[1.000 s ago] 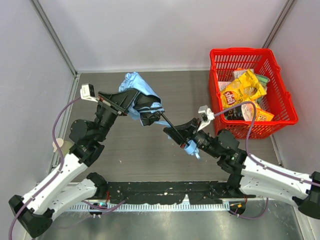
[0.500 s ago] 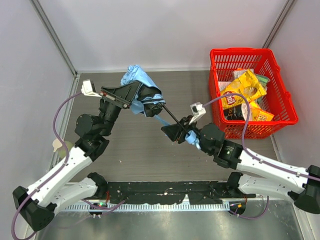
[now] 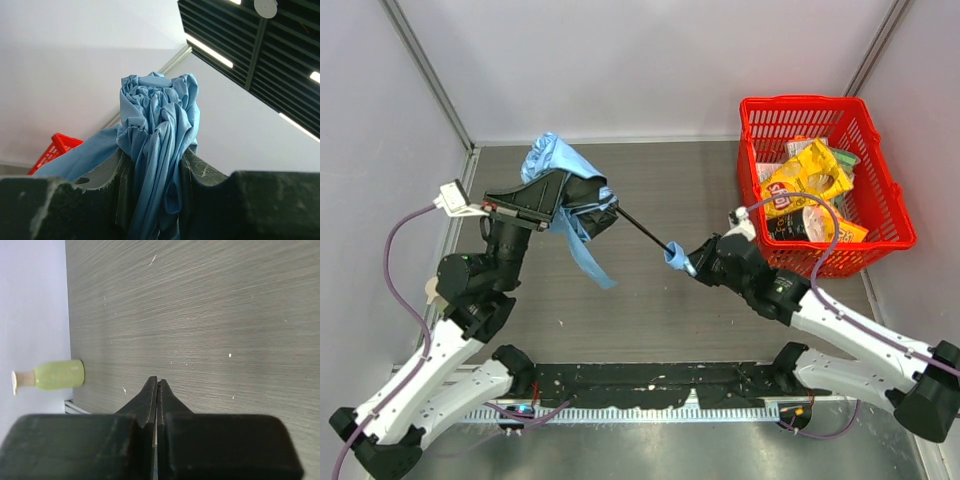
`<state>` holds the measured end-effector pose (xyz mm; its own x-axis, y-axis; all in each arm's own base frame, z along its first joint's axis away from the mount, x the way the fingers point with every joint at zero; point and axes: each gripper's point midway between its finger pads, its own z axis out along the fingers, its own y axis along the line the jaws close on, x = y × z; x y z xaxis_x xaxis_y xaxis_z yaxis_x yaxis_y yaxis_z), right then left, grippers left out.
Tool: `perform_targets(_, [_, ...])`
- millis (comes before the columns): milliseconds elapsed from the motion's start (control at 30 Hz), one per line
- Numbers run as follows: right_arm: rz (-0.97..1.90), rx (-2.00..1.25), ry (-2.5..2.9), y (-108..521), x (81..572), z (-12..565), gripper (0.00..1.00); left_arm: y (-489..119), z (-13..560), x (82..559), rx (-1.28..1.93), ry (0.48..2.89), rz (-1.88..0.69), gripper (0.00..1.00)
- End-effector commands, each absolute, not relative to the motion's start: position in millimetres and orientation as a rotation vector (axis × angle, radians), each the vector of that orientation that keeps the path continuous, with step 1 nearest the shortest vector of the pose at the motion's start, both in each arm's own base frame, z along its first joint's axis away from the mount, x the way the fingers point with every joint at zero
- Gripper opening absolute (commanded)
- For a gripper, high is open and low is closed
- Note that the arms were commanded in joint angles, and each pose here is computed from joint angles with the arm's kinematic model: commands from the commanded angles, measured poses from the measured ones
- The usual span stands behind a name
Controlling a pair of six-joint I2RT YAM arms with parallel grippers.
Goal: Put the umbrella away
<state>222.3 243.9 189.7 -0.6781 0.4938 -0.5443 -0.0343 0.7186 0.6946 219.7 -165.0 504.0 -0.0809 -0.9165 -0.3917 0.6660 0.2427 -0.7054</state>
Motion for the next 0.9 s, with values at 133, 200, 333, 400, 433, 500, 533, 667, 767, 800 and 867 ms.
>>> perform_targets(133, [0.995, 0.582, 2.242, 247.5, 218.6, 207.5, 0.01, -133.7, 501.2, 220.5, -0.346, 0.932, -1.140, 0.00])
perform_targets(200, [1.032, 0.564, 2.268, 258.3, 218.2, 210.7, 0.01, -133.6, 496.0, 222.5, -0.339, 0.943, -1.114, 0.00])
perform_targets(333, [1.204, 0.464, 2.259, 305.2, 221.0, 235.2, 0.01, -140.6, 481.4, 230.0, -0.339, 0.970, -1.115, 0.00])
perform_targets(400, [1.343, 0.382, 2.198, 334.9, 225.5, 273.6, 0.00, -152.0, 467.5, 234.7, -0.337, 0.999, -1.161, 0.00])
perform_targets(433, [1.451, 0.331, 2.130, 349.9, 227.4, 313.9, 0.01, -157.2, 457.4, 238.6, -0.338, 1.024, -1.170, 0.00])
perform_targets(500, [1.574, 0.255, 2.020, 377.3, 238.0, 371.6, 0.01, -164.5, 431.6, 246.6, -0.372, 1.079, -1.185, 0.00])
perform_targets(533, [1.561, 0.247, 2.027, 389.0, 247.8, 375.0, 0.01, -167.3, 423.4, 247.1, -0.382, 1.085, -1.204, 0.00])
perform_targets(667, [1.316, 0.310, 2.070, 385.6, 303.7, 350.7, 0.00, -161.5, 420.2, 245.7, -0.410, 1.070, -1.189, 0.00])
perform_targets(767, [1.117, 0.333, 2.141, 347.5, 318.3, 293.8, 0.01, -151.7, 433.9, 241.5, -0.412, 1.065, -1.148, 0.00])
perform_targets(800, [1.057, 0.320, 2.197, 338.9, 311.1, 266.0, 0.01, -149.6, 436.1, 241.3, -0.417, 1.063, -1.141, 0.00])
perform_targets(867, [0.990, 0.050, 2.202, 329.9, 289.1, 250.8, 0.01, -141.5, 432.0, 247.0, -0.511, 1.090, -1.132, 0.00])
